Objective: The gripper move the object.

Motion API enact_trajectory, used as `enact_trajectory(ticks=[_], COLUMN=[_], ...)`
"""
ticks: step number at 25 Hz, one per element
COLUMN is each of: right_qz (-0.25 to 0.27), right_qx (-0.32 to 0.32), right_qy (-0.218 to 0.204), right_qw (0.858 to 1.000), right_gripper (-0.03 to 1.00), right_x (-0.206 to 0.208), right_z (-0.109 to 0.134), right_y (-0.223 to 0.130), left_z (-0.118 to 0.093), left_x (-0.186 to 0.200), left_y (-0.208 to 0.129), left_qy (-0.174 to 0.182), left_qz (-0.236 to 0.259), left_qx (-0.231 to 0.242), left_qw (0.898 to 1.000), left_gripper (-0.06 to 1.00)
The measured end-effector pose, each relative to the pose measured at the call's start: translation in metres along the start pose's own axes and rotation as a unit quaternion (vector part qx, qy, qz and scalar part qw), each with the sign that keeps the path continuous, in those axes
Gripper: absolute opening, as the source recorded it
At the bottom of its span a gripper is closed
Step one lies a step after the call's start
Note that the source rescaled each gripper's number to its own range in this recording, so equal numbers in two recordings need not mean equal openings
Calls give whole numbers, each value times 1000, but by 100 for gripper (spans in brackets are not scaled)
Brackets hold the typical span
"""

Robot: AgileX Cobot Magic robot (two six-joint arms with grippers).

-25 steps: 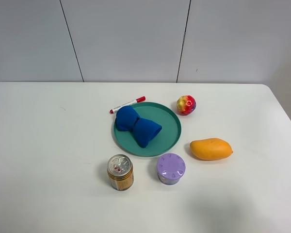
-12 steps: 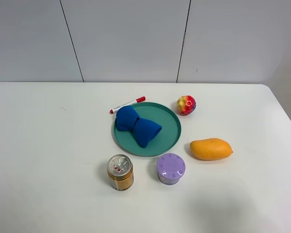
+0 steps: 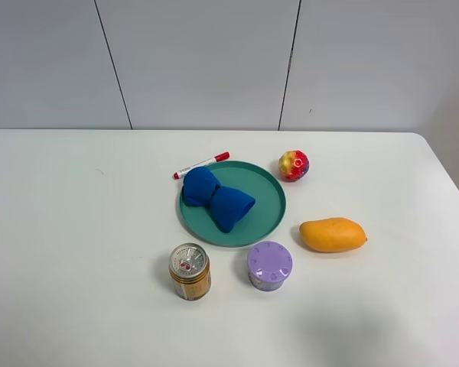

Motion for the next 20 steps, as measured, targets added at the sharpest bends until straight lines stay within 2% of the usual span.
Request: enact_trajectory(ticks=[3,7,14,20], right_qz=[0,0,0,0], right_qx=[0,0,0,0], right_qy=[0,0,0,0], right_qw=[1000,1000,1000,1000], right_gripper=[100,100,100,100], right_x=[0,0,0,0], right_z=[0,0,0,0], right_y=[0,0,0,0], left_z=[-5,-7,-13,-13], left_x=[-6,-32,-60,-61], left_y=[-22,-50,-88,-89], left_qy=[4,17,24,25], left_qz=[-18,25,98,102], left_qx=[56,107,139,133], left_qw=[998,994,985,986], left_gripper=[62,62,62,62])
Point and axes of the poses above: a point on each arm's last joint axis where the gripper is mounted, x pointing back along that axis away from the gripper, z along the wrist's bending axis when the last joint is at zero, y = z × x, the point moved 4 cm from there along -x, pointing out along that axis toward the gripper, and after that the axes turned 3 degrees about -x, right-handed, at the moved point
